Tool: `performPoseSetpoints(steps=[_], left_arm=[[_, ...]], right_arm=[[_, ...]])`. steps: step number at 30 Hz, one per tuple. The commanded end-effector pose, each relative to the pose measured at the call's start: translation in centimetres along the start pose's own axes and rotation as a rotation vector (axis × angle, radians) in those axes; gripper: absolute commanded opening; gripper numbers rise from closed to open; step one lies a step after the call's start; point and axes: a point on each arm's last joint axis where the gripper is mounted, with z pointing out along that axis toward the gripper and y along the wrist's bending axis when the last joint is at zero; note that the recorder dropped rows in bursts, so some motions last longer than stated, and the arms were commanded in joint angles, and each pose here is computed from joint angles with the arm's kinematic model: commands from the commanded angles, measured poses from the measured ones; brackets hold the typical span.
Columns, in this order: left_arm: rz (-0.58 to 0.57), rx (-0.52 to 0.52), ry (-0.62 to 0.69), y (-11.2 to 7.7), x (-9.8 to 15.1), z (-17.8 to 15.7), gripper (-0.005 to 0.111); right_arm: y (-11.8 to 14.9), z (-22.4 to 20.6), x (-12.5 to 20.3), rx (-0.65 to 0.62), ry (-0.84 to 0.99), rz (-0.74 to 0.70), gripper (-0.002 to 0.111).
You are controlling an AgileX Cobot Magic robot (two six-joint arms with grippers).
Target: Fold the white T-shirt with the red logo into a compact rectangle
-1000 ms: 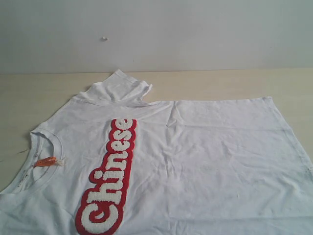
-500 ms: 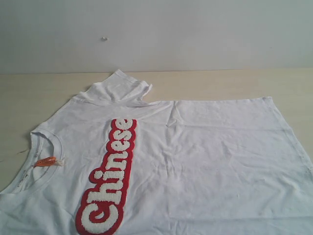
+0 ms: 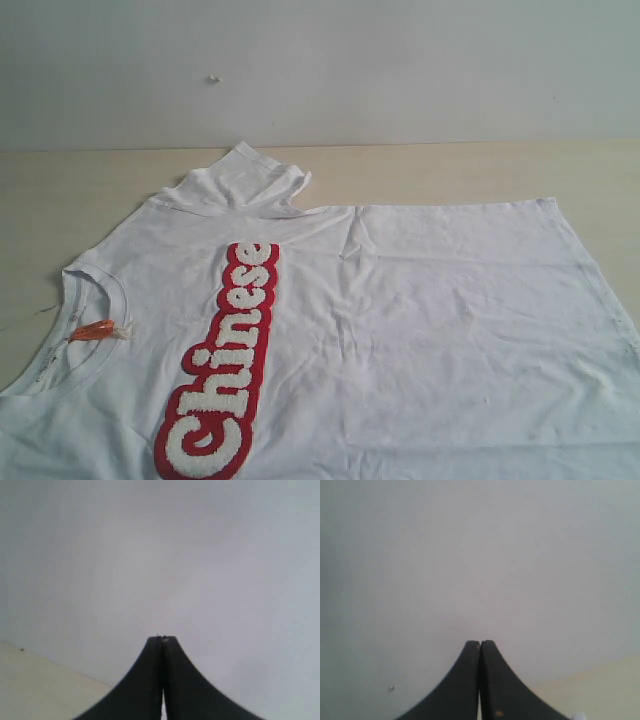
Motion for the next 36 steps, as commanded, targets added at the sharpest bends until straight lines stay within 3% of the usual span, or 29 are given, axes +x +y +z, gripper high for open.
performPoseSetpoints(steps=[1, 16, 21, 27, 36], left_arm=[[0.070, 0.034, 0.044, -1.3, -1.7, 1.6, 0.000], [0.439, 0.053, 0.432, -3.8, -1.5, 9.8, 0.000], [0.465, 0.026, 0.506, -4.5, -1.6, 12.5, 0.000], [0.585, 0.016, 0.574, -5.5, -2.5, 15.9, 0.000], [0.544, 0.009, 0.609, -6.9, -2.9, 21.1, 0.000]], right_arm=[[1.3, 0.1, -3.1, -0.008, -0.047, -0.138, 0.000], [3.2, 6.8, -8.2, 0.075, 0.227, -0.392, 0.000], [3.7, 10.0, -9.7, 0.084, 0.292, -0.440, 0.000], [4.0, 14.1, -10.5, 0.096, 0.368, -0.462, 0.000], [3.4, 19.6, -9.4, 0.114, 0.515, -0.497, 0.000]])
